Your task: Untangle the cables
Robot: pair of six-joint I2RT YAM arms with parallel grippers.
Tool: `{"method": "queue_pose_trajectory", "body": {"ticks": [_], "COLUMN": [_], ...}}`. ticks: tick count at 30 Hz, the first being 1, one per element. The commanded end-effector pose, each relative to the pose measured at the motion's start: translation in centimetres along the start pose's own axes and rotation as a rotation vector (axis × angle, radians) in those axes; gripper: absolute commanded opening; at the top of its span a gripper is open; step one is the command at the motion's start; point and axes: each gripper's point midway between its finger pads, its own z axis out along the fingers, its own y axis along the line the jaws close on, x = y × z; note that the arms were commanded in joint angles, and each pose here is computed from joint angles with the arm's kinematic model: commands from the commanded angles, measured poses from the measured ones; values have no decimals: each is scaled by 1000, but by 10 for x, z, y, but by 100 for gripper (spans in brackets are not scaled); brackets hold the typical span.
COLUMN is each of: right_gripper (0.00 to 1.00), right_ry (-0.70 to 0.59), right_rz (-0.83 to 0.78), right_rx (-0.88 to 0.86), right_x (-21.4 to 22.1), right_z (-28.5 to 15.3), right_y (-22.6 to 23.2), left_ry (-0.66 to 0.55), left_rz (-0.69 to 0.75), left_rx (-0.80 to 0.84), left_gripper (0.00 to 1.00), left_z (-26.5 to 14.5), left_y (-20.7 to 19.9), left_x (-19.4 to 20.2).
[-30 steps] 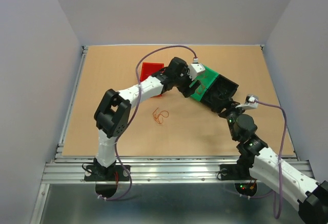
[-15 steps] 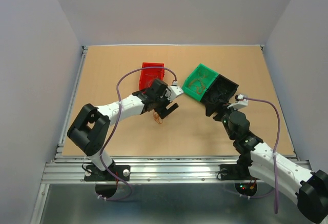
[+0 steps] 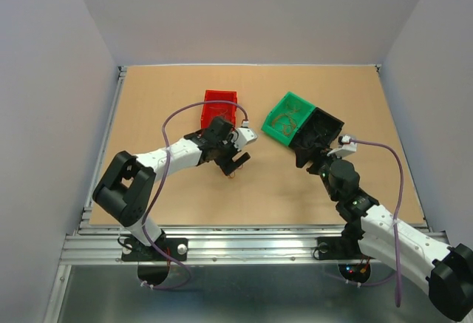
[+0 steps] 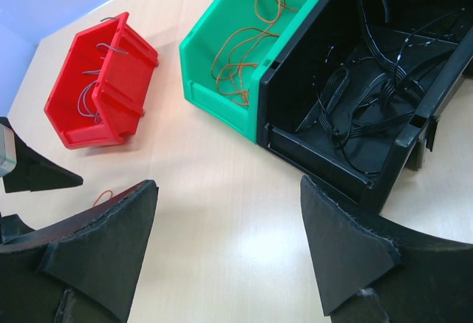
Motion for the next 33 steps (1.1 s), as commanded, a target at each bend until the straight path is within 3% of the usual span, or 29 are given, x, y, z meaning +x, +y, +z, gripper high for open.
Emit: {"method": "queue_pose_trajectory", "body": {"ticks": [1, 9, 13, 14, 15, 21, 33], "right_gripper": [83, 84, 84, 84, 84, 84, 84], "right_ry": [-81, -93, -103, -106, -106, -115, -113], "right_rz": [31, 30, 34, 35, 33, 41, 44], "right_rx": [-54, -56, -55, -51, -51, -54, -42], "right_x": [-35, -37, -38, -38, -38, -41, -40], "right_z": [3, 0, -2, -2, -3, -3, 1], "right_y": [24, 23, 22, 20, 20, 21, 21], "left_ry": [-31, 54, 62, 63, 60, -23, -224], "left_rz": [17, 11, 13, 17, 18, 12, 5], "left_rx": [54, 117, 132, 142, 148, 175, 142], "left_gripper": [96, 73, 34, 11, 1, 0, 0], "left_z": [-7, 12, 13, 13, 13, 0, -22], "left_y": [-7, -14, -16, -18, -19, -21, 6], "left_x": [-4, 12, 13, 13, 12, -14, -117]}}
